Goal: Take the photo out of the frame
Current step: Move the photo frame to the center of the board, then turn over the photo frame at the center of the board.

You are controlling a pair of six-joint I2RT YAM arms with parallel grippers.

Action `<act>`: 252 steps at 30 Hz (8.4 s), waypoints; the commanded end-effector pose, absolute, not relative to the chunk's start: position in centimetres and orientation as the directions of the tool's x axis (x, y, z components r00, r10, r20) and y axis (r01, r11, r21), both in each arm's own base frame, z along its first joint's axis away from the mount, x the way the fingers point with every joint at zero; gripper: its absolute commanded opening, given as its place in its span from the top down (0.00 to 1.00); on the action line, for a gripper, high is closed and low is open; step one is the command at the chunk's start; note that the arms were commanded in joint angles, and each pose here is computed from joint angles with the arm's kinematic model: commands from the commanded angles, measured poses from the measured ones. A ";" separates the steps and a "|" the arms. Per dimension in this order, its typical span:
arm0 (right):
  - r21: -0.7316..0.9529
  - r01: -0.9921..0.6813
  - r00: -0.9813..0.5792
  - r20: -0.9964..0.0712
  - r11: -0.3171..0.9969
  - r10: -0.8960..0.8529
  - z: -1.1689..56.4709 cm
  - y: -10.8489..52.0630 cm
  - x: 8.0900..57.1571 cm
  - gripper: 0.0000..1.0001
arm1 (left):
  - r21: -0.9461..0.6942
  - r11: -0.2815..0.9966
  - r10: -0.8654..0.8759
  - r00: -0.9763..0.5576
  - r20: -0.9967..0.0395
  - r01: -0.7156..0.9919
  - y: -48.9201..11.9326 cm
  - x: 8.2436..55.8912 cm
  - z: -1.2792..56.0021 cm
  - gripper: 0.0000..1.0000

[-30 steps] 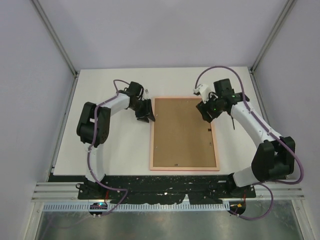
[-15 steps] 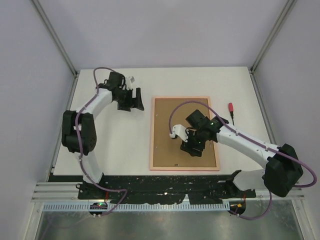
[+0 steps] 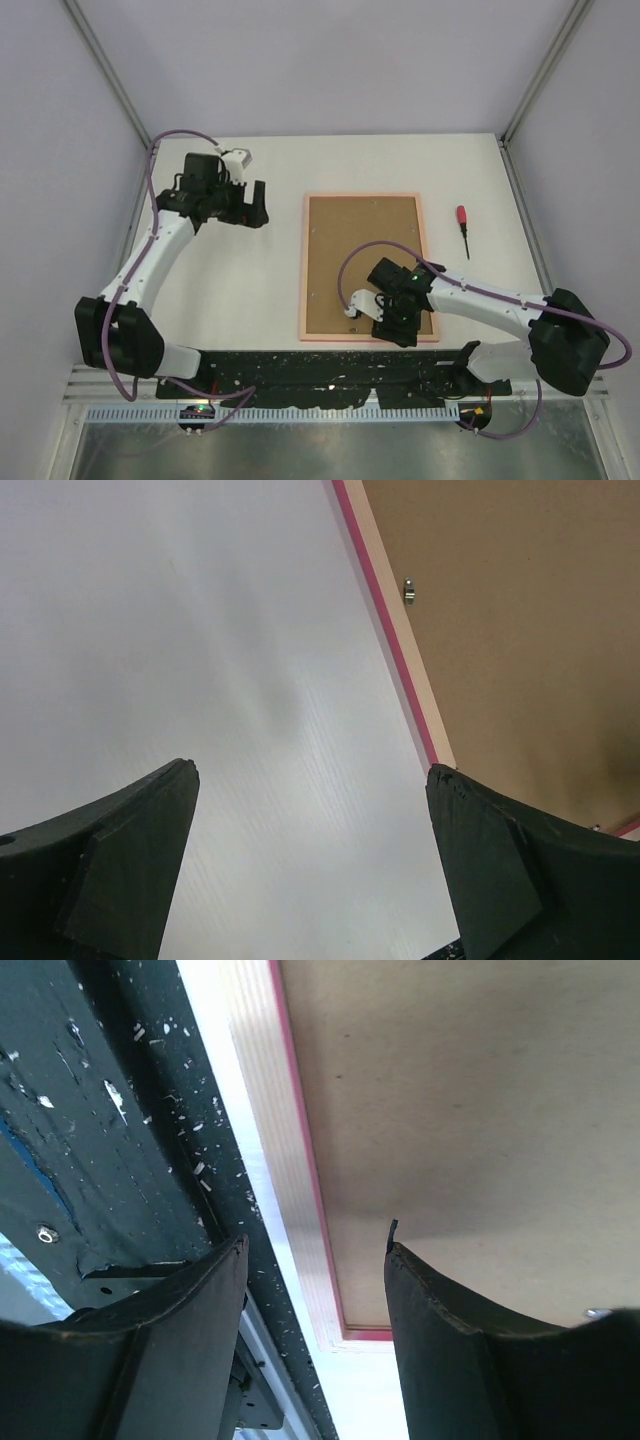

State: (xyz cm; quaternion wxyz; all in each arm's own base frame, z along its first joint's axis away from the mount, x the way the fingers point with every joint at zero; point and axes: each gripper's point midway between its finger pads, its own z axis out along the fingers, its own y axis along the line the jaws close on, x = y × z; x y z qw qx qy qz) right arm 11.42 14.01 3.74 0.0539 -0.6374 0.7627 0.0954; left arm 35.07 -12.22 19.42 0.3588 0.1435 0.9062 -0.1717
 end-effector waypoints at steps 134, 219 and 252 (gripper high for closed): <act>0.267 -0.961 -0.207 -0.529 0.069 -0.823 13.2 33.1 18.8 0.92 | 0.854 0.100 0.862 0.384 -0.332 0.511 -15.2 25.6 8.6 0.55; -0.645 -0.710 0.516 -0.749 0.281 -0.415 18.0 12.8 34.1 0.00 | 0.628 0.305 0.753 0.223 -0.619 0.716 -15.1 24.5 23.2 1.00; -0.646 -0.738 0.604 -0.761 0.195 -0.236 17.2 24.7 35.4 0.10 | 0.553 0.191 0.733 0.257 -0.630 0.811 -14.8 20.7 21.9 1.00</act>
